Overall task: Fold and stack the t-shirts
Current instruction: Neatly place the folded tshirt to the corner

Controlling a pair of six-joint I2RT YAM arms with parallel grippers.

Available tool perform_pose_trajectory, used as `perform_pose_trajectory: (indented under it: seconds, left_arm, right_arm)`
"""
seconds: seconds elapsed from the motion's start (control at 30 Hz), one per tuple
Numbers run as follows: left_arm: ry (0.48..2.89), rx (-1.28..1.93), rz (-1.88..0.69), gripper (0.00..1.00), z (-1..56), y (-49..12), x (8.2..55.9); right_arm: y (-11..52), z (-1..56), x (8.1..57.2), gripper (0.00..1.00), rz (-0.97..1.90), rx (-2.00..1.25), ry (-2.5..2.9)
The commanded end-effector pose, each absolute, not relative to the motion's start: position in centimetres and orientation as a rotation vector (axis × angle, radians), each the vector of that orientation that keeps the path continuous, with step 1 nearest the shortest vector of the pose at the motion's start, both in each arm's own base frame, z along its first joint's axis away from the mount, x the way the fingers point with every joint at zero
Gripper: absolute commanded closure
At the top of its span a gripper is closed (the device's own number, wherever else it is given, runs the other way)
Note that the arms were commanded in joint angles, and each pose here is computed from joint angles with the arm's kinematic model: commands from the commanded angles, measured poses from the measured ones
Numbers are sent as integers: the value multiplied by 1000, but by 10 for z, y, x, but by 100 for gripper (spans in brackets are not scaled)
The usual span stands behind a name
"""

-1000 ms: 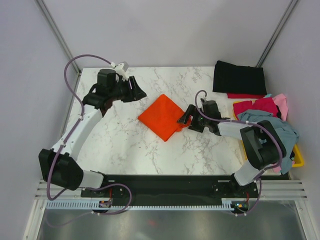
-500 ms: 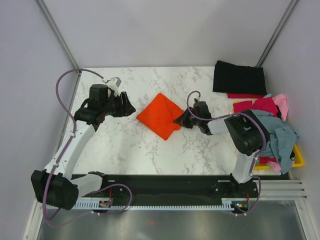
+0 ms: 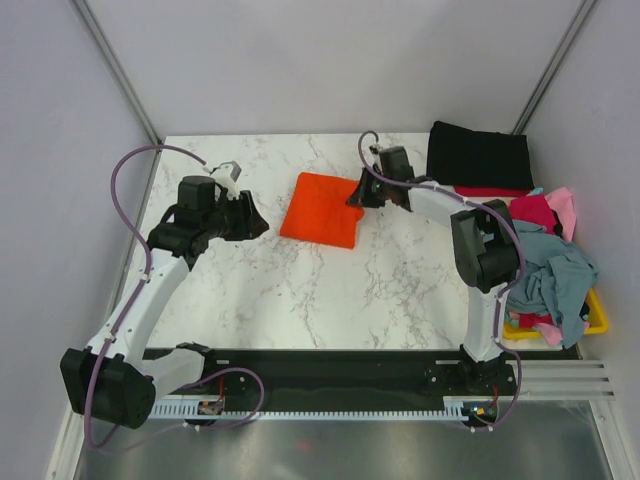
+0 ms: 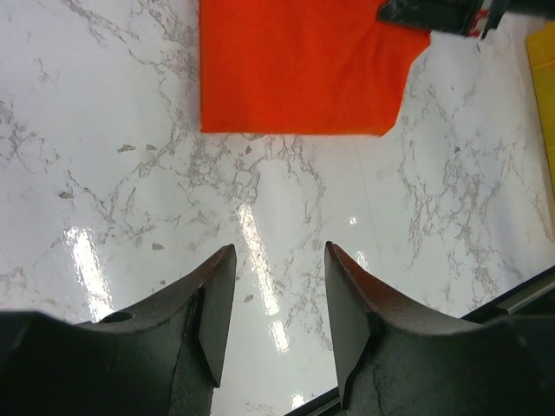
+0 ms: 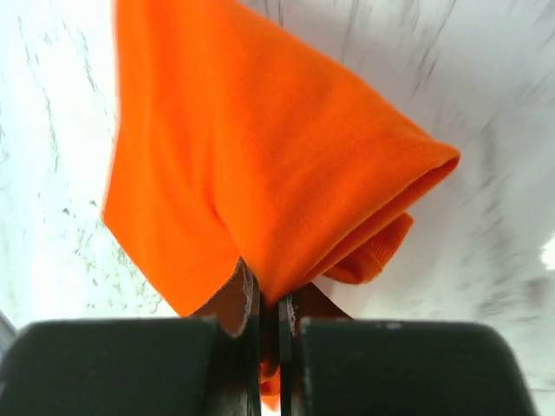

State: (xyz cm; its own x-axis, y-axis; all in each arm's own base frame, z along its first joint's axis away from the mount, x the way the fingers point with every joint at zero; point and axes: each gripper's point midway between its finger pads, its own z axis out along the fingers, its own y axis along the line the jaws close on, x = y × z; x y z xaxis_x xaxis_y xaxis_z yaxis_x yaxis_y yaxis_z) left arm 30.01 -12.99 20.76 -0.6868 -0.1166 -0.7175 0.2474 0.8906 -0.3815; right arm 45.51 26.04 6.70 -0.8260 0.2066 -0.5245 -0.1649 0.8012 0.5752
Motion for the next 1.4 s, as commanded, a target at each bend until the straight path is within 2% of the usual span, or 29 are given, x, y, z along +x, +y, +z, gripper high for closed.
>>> perform_pose_trajectory:
  seconds: [0.0,0.17,0.5,0.7,0.97,1.37]
  left_arm:
    - [2203,137,-549,48,216,-126,304]
    - [2200,136,-554,48,216,-126,303]
    - [2236,136,-577,50,206,-130,305]
    - [2256,138,-596,50,201,-133,305]
    - [2278,137,-608,51,195,-136,306]
    - [2293,140,-611,52,190,-137,306]
  right_arm:
    - [201,82,462,100,526,-275,2501]
    - [143,102,489,100,170,-307,2492]
    - [61,138,531,100,-310,-411,2387]
    - [7,176,556,100,-436,-390,2303]
    - [-30,219,585,100,-530,-404,2155]
    - [-60,269,607,100,-558,-343,2020]
